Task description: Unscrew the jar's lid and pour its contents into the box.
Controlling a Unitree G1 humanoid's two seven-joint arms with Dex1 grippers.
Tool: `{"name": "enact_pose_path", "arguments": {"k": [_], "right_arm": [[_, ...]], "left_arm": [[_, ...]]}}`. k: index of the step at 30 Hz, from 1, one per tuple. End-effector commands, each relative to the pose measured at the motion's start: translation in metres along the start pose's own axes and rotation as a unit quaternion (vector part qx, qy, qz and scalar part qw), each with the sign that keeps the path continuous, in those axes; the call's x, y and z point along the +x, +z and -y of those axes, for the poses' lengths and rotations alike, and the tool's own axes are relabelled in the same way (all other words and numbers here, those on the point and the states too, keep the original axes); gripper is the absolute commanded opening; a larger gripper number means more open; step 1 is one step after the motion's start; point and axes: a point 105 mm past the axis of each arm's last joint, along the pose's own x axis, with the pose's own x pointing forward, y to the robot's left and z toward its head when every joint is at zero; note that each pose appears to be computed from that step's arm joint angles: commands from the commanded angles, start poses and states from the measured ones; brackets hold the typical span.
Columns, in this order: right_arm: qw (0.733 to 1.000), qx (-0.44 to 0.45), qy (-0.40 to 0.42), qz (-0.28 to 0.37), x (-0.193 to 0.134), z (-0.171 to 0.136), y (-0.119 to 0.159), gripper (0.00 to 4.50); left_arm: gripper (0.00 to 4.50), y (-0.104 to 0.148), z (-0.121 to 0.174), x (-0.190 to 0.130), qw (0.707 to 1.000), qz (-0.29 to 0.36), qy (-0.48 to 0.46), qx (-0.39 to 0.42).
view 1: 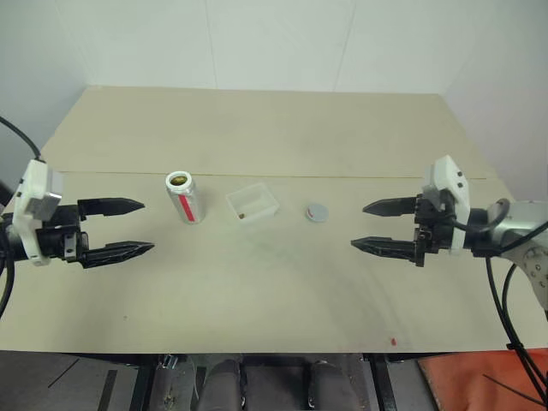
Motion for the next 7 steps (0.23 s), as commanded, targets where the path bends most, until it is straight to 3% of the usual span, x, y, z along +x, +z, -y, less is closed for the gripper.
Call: {"name": "enact_pose_path", "arguments": {"k": [1, 7], "right_arm": [[0.999, -0.036, -0.003, 0.015, -0.0067, 0.0003, 0.0145, 4.50], [0.998, -0.043, -0.007, 0.035, -0.0052, 0.0007, 0.0169, 4.50]], "left_arm": [[4.48, 0.0086, -0.0020, -0.0104, 1.000, 0.002, 0.019, 0.019], [4.48, 0.0092, -0.0006, -0.0116, 1.000, 0.005, 0.024, 0.019]]}}
